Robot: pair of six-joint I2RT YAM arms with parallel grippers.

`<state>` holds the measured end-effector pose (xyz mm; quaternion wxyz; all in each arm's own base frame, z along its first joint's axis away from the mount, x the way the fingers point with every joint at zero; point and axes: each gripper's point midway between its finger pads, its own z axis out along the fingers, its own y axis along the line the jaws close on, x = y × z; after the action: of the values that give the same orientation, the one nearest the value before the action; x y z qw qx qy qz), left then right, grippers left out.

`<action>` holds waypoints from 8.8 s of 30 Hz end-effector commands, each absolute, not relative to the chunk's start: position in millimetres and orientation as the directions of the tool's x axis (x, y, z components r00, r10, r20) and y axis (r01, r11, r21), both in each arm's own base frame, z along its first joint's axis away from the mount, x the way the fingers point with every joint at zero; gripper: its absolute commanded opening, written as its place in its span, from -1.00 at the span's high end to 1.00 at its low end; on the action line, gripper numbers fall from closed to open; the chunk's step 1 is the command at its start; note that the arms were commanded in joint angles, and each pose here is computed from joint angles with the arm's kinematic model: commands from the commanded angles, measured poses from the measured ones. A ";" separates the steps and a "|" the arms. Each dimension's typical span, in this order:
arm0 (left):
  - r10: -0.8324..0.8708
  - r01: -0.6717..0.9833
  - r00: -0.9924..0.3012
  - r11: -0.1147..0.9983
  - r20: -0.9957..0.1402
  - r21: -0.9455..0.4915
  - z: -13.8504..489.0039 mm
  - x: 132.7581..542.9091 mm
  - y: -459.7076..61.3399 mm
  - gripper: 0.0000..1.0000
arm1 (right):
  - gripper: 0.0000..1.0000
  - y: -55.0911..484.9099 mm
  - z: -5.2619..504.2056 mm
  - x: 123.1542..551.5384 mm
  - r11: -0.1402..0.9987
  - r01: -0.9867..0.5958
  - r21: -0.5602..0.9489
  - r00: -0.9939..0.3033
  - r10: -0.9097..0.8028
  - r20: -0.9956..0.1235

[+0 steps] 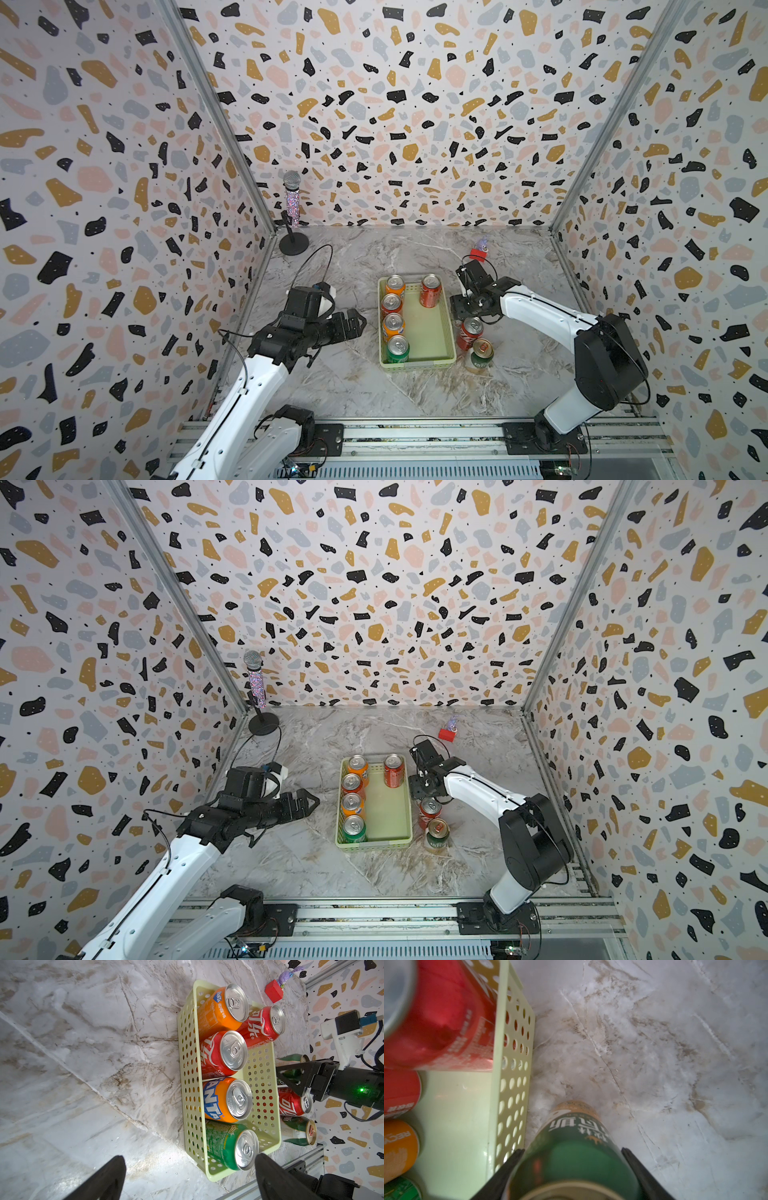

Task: Take out the drinks from the basket
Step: Place the drink at the center of the board, then pick up the drink from the basket, then place the drink at the center of the board, then pick up the drink from the basket.

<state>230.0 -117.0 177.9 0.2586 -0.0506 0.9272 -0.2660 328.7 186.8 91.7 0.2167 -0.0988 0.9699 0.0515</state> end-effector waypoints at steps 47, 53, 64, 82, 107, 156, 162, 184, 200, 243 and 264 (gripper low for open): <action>-0.242 0.046 -0.861 0.839 -0.448 -0.542 175.7 232.9 -120.2 -1.00 | -0.69 183.2 218.7 331.7 0.959 -0.272 0.084 -0.746 -0.156 -0.648; -0.241 0.051 -0.861 0.836 -0.448 -0.547 176.7 232.3 -121.4 -1.00 | -0.69 200.2 223.7 336.4 0.939 -0.318 0.128 -0.756 -0.170 -0.632; -0.241 0.055 -0.861 0.830 -0.447 -0.554 177.0 231.8 -122.8 -0.99 | -0.67 231.9 199.9 357.3 0.925 -0.347 0.157 -0.805 -0.208 -0.555; -0.242 0.059 -0.860 0.828 -0.449 -0.558 177.7 231.6 -123.4 -1.00 | -0.66 279.9 158.3 389.6 0.913 -0.389 0.122 -0.820 -0.282 -0.498; -0.260 0.046 -0.859 0.819 -0.441 -0.572 173.1 233.5 -124.5 -0.99 | -0.45 305.4 125.0 398.3 0.907 -0.405 0.117 -0.827 -0.309 -0.469; -0.192 0.086 -0.820 0.890 -0.540 -0.448 195.8 231.8 -102.8 -1.00 | 0.46 300.4 151.5 398.0 0.916 -0.390 0.089 -0.789 -0.283 -0.545; -0.212 0.083 -0.818 0.877 -0.535 -0.474 203.6 234.9 -106.5 -1.00 | 0.51 291.9 195.4 390.8 0.911 -0.404 0.081 -0.752 -0.280 -0.597; -0.237 0.064 -0.834 0.855 -0.499 -0.514 194.2 241.3 -114.1 -1.00 | 0.50 209.4 208.5 397.1 0.958 -0.286 0.006 -0.778 -0.229 -0.585; -0.239 0.058 -0.838 0.856 -0.491 -0.514 187.4 236.4 -112.8 -1.00 | 0.51 210.0 136.3 404.6 0.974 -0.226 0.031 -0.842 -0.179 -0.509; -0.250 0.044 -0.843 0.850 -0.476 -0.525 182.9 236.4 -113.1 -1.00 | -0.55 191.1 116.6 376.5 0.978 -0.207 0.003 -0.875 -0.184 -0.447; -0.252 0.037 -0.846 0.852 -0.471 -0.522 180.9 237.9 -112.4 -1.00 | -0.66 184.8 208.0 357.7 0.969 -0.237 0.075 -0.780 -0.144 -0.609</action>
<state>233.9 -112.4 181.1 0.2646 -0.0587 0.9258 -0.2636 369.1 189.4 177.1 0.2914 -0.0965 0.9498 0.0604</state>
